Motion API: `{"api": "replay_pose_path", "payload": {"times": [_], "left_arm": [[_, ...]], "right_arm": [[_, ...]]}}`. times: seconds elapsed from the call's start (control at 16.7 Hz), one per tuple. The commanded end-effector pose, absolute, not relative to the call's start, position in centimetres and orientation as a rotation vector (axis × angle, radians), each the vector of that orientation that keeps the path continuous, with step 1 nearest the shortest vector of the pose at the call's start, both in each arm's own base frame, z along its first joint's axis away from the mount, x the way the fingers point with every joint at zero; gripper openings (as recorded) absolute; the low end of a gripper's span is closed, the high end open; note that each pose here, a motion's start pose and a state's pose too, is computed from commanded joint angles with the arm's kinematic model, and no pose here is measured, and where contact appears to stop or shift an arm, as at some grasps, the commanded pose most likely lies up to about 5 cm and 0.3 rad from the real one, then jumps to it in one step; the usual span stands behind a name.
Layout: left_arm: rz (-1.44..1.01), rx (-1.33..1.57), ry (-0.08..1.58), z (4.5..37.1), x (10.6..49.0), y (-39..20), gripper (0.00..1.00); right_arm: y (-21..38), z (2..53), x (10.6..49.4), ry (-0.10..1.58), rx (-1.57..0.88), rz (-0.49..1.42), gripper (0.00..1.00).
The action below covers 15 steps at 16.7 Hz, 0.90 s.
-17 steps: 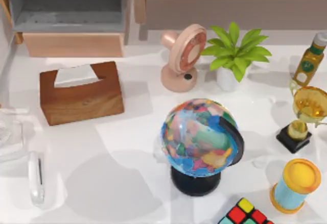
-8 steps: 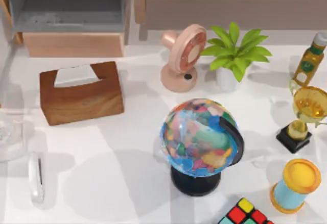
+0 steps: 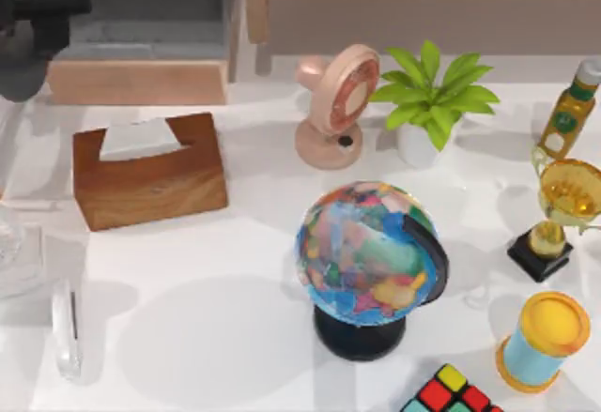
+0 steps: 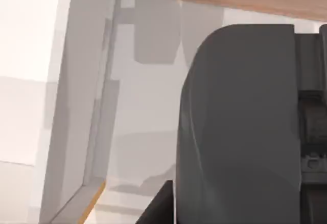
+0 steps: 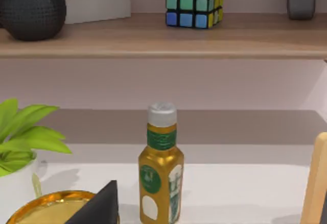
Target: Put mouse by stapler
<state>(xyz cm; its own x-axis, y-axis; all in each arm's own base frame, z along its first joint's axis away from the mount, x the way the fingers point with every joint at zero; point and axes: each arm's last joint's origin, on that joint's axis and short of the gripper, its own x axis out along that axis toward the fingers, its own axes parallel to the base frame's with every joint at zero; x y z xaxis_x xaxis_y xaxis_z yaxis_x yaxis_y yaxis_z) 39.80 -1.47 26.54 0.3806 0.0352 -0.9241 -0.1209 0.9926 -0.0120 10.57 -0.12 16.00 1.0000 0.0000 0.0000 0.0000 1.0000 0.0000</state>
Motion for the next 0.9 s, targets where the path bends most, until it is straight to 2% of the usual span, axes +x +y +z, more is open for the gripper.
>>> {"api": "replay_pose_path", "payload": {"times": [0.42,0.72,0.9], "left_arm": [[0.016,-0.077,1.316,20.8,30.7,-11.6,0.00],[-0.004,-0.025,1.425,16.7,24.7,-14.3,0.00],[-0.005,0.000,1.462,15.3,22.8,-14.8,0.00]], "right_arm": [[-0.1,16.0,10.6,0.000,0.000,0.000,1.00],[-0.1,16.0,10.6,0.000,0.000,0.000,1.00],[-0.1,16.0,10.6,0.000,0.000,0.000,1.00]]}}
